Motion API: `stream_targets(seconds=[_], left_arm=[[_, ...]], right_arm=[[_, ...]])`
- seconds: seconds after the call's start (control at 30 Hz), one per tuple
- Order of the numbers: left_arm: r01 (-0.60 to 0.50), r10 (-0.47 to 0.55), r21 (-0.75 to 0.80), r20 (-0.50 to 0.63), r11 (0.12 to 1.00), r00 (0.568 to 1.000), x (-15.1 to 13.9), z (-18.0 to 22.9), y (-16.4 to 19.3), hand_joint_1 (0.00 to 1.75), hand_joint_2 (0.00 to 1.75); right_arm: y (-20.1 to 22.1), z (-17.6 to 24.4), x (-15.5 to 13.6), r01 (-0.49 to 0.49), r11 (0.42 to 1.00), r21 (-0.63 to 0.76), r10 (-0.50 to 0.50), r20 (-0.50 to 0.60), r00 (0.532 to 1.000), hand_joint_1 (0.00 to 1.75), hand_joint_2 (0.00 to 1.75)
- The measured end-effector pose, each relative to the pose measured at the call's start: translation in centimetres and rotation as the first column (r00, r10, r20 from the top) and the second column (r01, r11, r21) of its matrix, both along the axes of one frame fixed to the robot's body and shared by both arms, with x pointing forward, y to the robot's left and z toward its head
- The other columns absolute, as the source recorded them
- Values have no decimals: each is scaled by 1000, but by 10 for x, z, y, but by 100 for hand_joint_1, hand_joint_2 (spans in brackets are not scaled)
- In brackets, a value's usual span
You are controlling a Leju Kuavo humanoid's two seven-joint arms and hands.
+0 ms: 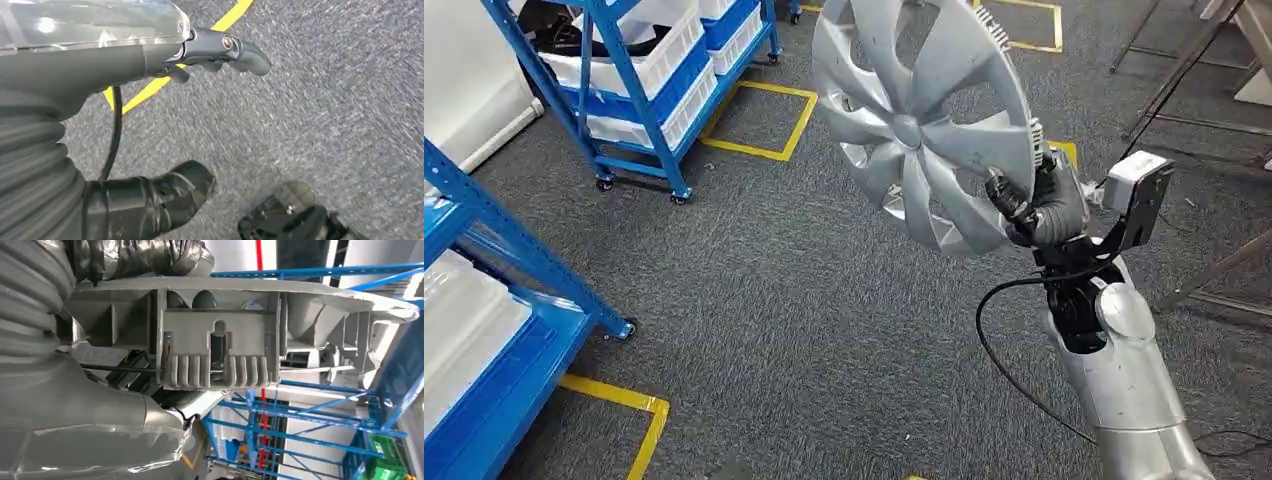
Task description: Take the parts from the cabinet and place them on the table.
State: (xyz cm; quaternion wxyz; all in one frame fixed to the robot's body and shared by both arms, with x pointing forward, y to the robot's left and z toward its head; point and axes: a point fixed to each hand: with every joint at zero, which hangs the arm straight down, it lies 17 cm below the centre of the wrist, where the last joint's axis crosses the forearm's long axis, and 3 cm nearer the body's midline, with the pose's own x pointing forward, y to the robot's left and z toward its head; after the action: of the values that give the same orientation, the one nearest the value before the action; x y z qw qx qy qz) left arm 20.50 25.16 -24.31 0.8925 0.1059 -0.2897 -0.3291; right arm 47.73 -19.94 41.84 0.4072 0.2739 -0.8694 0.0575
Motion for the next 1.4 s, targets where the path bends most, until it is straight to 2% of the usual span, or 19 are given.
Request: stream_targets(seconds=[1.4], left_arm=[[4,-4,-3,-1,1000,1000,-2,0,0,0,175]], right_arm=[[1,-1,-4,-27,999,18,27,2,1000,175,175]])
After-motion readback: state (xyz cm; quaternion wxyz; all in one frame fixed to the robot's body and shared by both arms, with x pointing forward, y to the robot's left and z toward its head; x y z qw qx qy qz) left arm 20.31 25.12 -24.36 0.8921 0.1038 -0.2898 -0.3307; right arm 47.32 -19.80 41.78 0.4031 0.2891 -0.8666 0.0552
